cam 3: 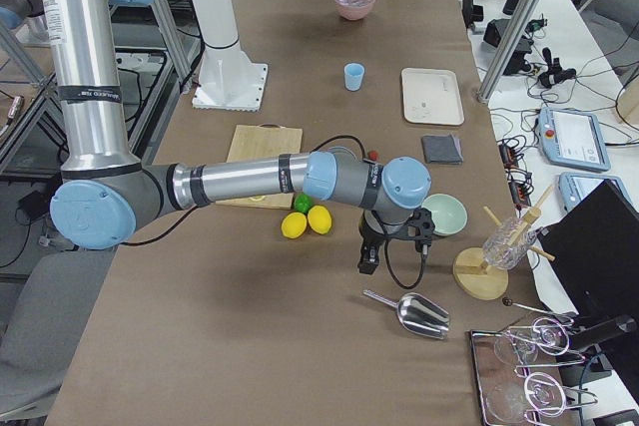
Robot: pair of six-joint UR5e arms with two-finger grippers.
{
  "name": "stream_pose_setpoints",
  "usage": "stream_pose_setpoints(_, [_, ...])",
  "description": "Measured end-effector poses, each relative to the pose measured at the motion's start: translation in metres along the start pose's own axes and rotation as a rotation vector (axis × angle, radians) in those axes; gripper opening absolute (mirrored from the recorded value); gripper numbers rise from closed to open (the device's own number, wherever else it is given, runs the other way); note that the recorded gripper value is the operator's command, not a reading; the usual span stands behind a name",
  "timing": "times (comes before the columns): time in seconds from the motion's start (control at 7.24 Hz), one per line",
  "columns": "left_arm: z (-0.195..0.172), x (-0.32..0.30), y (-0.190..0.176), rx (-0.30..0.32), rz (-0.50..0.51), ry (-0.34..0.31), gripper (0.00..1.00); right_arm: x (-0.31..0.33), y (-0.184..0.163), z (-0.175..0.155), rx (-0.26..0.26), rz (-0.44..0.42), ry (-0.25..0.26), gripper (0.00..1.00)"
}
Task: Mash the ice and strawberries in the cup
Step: 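Lower the left gripper into the bowl and close on an ice cube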
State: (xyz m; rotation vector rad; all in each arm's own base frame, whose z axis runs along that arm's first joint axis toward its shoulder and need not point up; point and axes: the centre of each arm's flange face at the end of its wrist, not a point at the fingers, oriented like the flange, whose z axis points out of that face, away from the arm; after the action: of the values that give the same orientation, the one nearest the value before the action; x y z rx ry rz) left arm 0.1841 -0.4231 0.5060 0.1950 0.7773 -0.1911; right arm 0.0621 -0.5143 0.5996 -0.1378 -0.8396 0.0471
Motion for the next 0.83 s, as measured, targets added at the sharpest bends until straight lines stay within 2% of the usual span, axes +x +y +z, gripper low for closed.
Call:
stream_pose_setpoints(0.28, [0.010,0.001,0.015,-0.010,-0.043,-0.018,0.91,0.000,0.000,0.000,0.000,-0.001,-0.001,1.00])
stream_pose_setpoints(0.41, [0.017,0.007,0.022,-0.006,-0.057,-0.028,0.87,0.000,0.000,0.000,0.000,-0.001,-0.001,1.00])
stream_pose_setpoints(0.69, [0.025,0.015,0.032,-0.004,-0.062,-0.039,0.68,0.000,0.000,0.001,-0.001,-0.001,-0.001,1.00])
stream_pose_setpoints(0.83, [0.026,0.016,0.034,-0.005,-0.059,-0.041,0.67,0.000,0.000,0.001,-0.001,0.000,-0.001,1.00])
